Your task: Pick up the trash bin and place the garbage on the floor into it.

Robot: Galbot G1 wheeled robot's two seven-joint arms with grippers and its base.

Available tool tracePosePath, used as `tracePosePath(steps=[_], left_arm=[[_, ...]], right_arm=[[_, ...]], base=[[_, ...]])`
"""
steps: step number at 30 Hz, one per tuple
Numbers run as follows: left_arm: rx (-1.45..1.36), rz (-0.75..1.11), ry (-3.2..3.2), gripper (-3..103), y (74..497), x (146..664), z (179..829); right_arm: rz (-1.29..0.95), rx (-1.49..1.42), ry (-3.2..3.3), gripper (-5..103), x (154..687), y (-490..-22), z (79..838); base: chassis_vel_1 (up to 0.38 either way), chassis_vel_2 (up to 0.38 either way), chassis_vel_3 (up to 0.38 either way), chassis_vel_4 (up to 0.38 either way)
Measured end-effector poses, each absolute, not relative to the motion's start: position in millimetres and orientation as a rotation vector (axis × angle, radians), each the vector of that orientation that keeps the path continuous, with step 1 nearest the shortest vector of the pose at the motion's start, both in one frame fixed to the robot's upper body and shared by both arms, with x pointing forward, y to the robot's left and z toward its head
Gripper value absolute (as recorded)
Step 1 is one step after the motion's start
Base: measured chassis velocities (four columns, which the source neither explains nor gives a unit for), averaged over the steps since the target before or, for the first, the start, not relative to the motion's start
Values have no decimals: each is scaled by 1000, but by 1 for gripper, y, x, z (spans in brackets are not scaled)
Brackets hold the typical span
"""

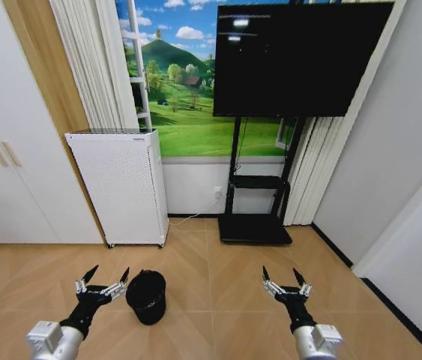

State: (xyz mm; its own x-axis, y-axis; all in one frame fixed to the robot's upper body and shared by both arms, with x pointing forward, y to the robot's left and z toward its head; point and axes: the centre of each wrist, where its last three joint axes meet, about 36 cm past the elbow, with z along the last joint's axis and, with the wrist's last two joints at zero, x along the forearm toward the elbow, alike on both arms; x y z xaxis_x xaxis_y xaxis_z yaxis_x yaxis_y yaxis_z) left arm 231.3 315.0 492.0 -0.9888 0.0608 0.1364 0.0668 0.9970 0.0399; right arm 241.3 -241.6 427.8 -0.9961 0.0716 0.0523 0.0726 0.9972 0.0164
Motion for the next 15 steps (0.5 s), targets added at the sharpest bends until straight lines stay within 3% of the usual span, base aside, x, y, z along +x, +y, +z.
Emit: tracePosePath(steps=[15], left_arm=[[-97, -67, -3004, 100, 315, 231, 492]], right_arm=[[-28, -112, -3088, 100, 241, -242, 428]], base=[[183, -183, -177, 187]])
